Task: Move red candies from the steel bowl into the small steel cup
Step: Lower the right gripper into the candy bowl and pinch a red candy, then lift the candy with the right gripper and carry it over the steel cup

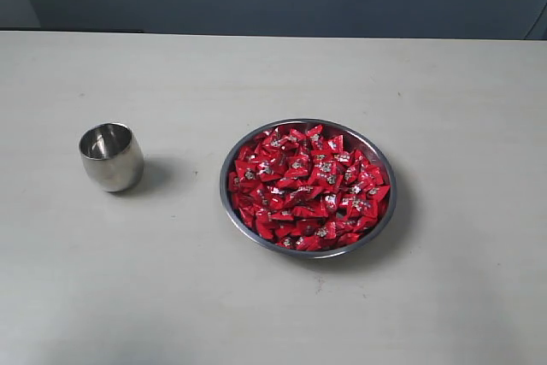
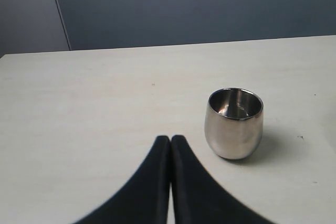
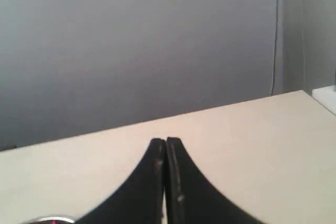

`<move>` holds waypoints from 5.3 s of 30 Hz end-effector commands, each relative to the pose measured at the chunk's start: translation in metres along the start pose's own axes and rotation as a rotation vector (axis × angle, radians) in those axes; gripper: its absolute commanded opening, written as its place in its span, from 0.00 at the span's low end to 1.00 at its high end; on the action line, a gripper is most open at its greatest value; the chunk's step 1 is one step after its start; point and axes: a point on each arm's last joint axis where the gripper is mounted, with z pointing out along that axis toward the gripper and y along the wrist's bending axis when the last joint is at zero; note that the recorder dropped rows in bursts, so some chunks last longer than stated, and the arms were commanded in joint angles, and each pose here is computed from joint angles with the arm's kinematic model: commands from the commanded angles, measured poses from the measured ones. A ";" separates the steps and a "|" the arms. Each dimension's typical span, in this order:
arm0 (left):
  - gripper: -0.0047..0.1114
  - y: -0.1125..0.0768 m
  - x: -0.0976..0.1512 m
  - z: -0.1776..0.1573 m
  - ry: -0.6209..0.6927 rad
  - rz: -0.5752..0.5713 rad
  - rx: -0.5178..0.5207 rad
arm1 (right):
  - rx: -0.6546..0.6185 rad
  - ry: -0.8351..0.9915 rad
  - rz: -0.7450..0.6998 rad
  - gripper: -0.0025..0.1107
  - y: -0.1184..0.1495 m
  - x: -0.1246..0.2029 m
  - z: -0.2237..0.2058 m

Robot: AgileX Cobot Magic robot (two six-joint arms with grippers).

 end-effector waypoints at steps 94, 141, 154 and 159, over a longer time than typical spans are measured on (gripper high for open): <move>0.04 0.000 0.001 0.000 -0.003 0.000 0.007 | -0.795 1.104 -1.299 0.32 0.210 0.147 0.242; 0.04 0.000 0.001 0.000 -0.003 0.000 0.007 | -0.779 1.230 -1.259 0.32 0.204 0.191 0.252; 0.04 0.000 0.001 0.000 -0.003 0.000 0.007 | -0.777 1.235 -1.261 0.02 0.203 0.189 0.251; 0.04 0.000 0.001 0.000 -0.003 0.000 0.007 | -0.774 1.181 -1.255 0.02 0.209 0.169 0.250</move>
